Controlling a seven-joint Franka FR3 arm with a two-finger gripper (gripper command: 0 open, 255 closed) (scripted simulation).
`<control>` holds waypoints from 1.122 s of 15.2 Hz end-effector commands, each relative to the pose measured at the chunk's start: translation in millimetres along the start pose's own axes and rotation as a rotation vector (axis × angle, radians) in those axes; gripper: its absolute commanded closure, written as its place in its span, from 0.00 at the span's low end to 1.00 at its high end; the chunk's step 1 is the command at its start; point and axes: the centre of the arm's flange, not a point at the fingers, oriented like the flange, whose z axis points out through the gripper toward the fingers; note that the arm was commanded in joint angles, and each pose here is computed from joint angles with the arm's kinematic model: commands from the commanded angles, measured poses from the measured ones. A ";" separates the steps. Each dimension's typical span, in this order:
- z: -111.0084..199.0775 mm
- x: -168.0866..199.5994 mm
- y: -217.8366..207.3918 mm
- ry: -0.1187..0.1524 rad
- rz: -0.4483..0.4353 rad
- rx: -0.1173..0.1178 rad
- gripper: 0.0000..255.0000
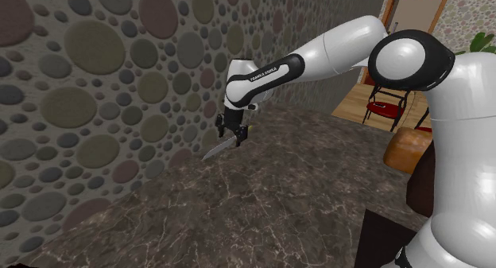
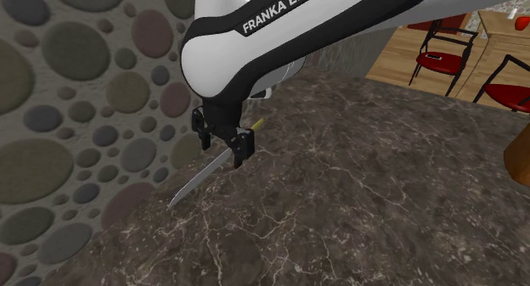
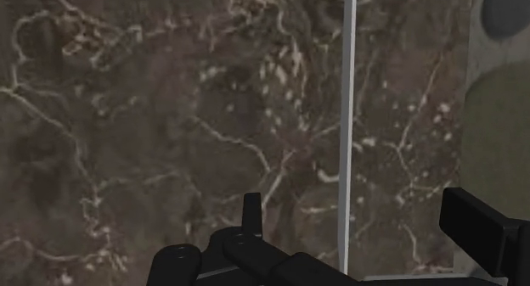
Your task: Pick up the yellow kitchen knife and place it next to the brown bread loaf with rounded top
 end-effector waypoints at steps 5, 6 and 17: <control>0.1 0.0 -0.1 0.000 0.000 0.000 1.00; 0.1 0.0 -0.1 0.000 0.000 0.000 1.00; -20.8 -2.1 -2.0 0.000 0.000 0.000 1.00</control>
